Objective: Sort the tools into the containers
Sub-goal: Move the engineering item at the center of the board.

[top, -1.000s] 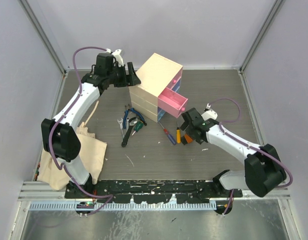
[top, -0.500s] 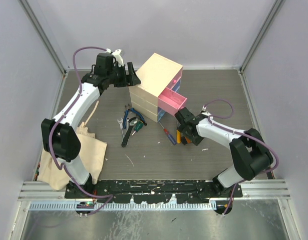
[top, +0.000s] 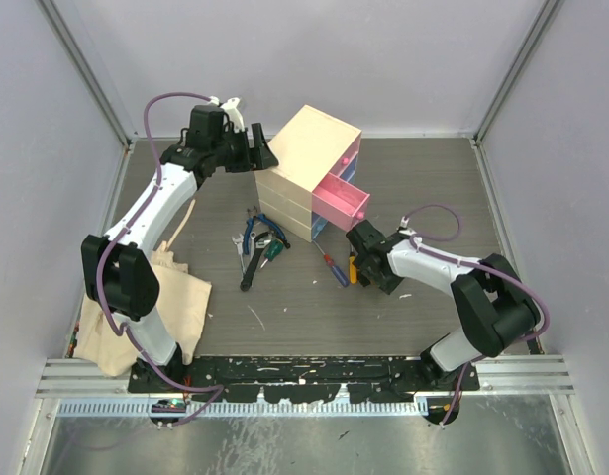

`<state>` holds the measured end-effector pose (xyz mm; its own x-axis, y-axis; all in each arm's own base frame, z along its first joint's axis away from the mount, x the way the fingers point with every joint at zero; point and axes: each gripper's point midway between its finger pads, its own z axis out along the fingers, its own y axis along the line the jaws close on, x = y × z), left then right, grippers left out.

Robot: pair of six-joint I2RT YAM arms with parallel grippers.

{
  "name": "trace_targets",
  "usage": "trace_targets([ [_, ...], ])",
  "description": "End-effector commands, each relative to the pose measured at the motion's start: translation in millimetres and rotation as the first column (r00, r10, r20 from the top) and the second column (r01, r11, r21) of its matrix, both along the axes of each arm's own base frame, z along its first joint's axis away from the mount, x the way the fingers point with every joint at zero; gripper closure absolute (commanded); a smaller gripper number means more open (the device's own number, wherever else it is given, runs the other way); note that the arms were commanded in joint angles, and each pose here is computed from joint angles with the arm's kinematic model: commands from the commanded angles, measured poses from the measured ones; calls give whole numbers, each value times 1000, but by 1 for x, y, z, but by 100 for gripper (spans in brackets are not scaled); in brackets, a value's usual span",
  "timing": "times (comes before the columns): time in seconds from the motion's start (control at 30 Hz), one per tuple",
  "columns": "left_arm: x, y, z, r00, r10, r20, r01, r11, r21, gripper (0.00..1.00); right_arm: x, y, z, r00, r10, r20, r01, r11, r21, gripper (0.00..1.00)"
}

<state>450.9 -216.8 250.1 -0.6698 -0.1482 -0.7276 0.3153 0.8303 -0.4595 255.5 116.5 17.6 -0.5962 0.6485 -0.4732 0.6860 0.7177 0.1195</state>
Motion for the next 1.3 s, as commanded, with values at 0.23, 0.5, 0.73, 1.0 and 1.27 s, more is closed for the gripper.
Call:
trace_targets([
  [0.23,-1,10,-4,1000,3,-15,-2,999,43,27,4,-11,-8,999,-16,36,19,998,-65,30],
  [0.5,-1,11,-3,1000,4,-14,-4,999,42,27,-2,-35,-5,1000,8,30,-4,990,-141,44],
  [0.73,-1,11,-3,1000,4,-13,-4,999,43,27,-3,-66,-6,1000,-15,-7,14,984,-180,50],
  [1.0,-1,11,-4,1000,1,-18,-1,999,40,27,23,-70,14,976,216,9,-212,966,-145,49],
  [1.27,-2,10,-4,1000,0,-16,1,999,38,27,30,-68,21,929,370,0,-367,923,-113,41],
])
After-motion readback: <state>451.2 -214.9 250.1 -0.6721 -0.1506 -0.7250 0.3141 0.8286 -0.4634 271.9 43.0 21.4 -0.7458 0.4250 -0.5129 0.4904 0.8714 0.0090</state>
